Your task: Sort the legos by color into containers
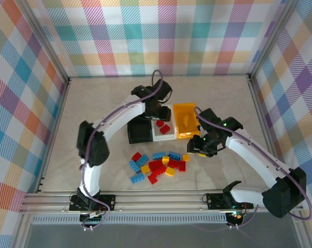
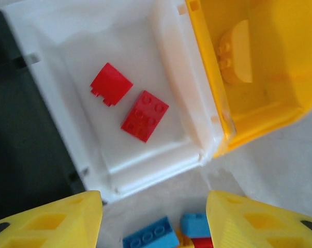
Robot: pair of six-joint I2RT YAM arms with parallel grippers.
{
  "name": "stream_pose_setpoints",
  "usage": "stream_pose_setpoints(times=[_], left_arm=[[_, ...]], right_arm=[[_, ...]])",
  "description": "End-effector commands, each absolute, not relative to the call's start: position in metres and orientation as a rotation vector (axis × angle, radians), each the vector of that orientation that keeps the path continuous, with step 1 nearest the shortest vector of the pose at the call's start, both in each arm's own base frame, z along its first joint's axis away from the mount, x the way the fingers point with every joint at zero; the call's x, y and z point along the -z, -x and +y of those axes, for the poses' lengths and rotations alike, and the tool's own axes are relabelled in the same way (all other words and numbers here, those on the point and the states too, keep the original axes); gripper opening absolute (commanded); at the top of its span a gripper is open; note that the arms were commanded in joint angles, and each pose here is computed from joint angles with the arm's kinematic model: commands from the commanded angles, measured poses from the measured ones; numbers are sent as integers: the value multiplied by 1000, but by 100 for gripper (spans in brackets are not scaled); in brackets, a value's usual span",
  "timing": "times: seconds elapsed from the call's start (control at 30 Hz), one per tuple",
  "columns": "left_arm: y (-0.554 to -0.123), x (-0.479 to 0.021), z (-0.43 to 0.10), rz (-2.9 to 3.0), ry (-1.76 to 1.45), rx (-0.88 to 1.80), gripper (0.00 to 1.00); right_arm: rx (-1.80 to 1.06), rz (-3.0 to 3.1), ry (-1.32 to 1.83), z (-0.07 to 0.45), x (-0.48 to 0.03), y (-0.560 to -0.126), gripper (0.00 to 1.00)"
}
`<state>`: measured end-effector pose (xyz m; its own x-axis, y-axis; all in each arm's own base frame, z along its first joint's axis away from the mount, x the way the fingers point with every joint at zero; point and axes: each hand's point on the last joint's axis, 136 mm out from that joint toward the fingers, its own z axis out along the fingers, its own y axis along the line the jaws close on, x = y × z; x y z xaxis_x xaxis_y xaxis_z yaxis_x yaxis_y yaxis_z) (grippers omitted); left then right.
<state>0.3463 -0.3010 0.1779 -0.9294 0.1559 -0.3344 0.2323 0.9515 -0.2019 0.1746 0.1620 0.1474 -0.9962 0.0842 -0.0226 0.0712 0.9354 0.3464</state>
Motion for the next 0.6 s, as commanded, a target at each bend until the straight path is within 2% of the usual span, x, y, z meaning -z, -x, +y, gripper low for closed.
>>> stream_pose_setpoints(times=[0.0, 0.27, 0.57], left_arm=[[-318, -181, -277, 2809, -216, 344, 57], [-238, -150, -218, 2862, -32, 365, 61], [-204, -144, -184, 2845, 59, 367, 71]], right_arm=[[-584, 3092, -113, 164, -139, -164, 50], [-522, 3190, -92, 174, -100, -136, 50], [-381, 3258, -3, 195, -62, -127, 54]])
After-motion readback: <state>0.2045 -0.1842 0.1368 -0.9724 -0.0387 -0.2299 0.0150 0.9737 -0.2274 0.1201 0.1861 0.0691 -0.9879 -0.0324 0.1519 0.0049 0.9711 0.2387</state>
